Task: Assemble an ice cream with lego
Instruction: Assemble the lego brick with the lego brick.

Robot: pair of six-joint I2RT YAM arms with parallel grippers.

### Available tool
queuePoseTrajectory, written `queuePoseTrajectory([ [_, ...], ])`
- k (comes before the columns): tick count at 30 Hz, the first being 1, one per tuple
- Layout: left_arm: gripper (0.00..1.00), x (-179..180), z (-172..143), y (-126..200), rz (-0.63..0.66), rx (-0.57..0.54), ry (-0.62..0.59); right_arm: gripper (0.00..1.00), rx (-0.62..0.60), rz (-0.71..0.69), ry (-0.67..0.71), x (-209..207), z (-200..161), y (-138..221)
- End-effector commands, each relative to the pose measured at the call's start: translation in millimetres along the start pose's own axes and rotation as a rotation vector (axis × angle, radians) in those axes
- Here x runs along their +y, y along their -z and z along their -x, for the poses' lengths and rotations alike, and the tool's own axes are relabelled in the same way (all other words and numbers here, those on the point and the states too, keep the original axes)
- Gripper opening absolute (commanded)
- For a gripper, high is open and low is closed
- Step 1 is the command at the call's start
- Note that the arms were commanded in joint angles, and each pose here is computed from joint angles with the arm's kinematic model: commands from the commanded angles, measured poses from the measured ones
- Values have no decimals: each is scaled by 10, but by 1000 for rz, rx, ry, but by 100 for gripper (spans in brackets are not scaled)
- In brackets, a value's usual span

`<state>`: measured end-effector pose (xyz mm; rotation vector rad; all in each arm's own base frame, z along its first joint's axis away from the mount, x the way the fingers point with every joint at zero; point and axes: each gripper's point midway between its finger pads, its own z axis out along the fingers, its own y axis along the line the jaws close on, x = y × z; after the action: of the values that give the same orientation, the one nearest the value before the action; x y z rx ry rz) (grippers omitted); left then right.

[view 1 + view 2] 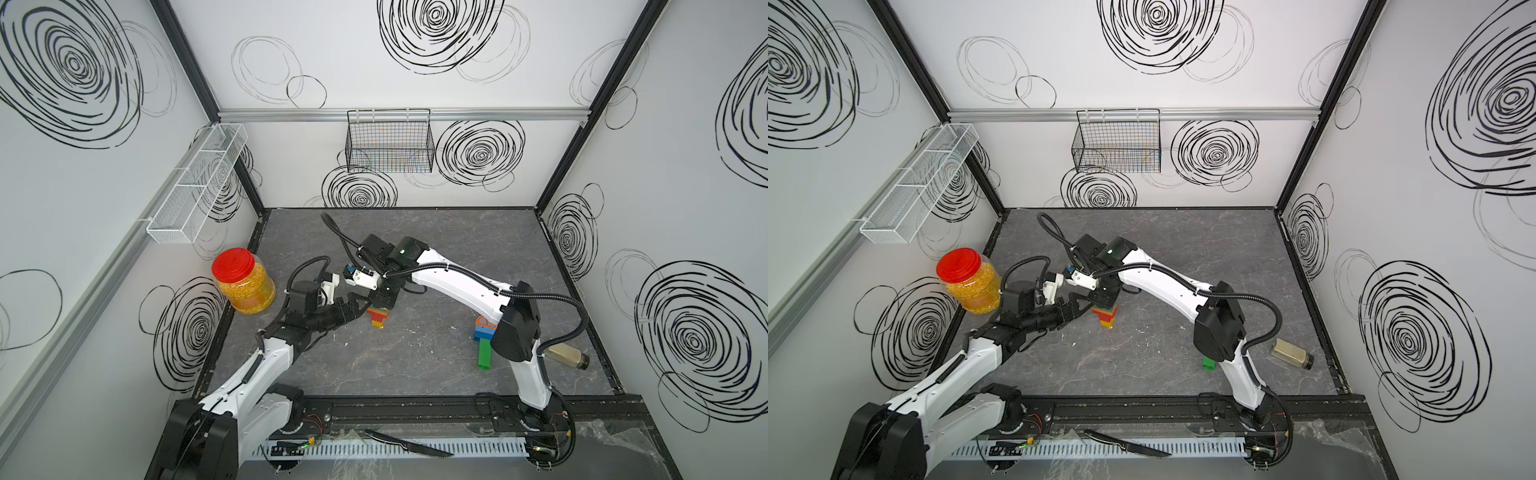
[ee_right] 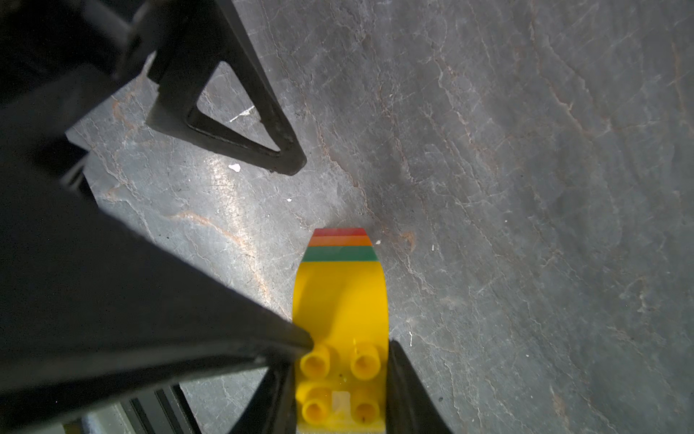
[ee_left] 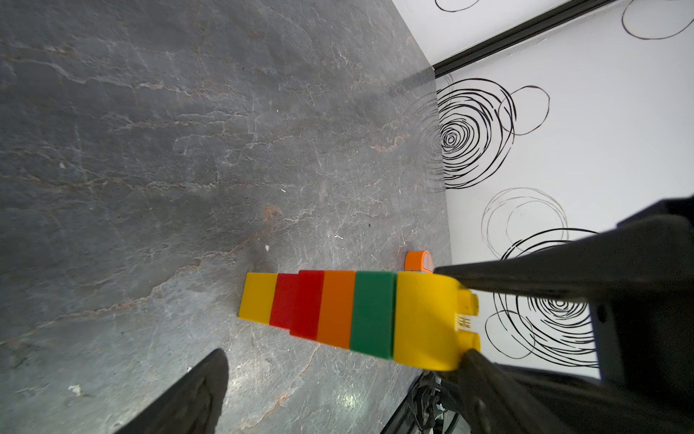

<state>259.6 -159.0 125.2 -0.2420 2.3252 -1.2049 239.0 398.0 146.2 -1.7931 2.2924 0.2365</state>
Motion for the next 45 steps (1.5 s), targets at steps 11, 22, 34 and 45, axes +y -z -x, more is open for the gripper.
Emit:
queuePoseTrajectory([
  [11, 80, 455, -189, -34, 167, 17, 83, 0, 373, 129, 9, 318, -795, -620],
  [22, 76, 633, -341, -20, 225, 51, 92, 0, 376, 130, 3, 328, -827, -640],
  [34, 99, 227, 90, 211, 202, -35, -7, 0, 372, 109, 7, 269, -822, -601],
  [45, 99, 54, 165, 429, 179, -60, -35, 0, 349, 60, 50, 140, -788, -538],
])
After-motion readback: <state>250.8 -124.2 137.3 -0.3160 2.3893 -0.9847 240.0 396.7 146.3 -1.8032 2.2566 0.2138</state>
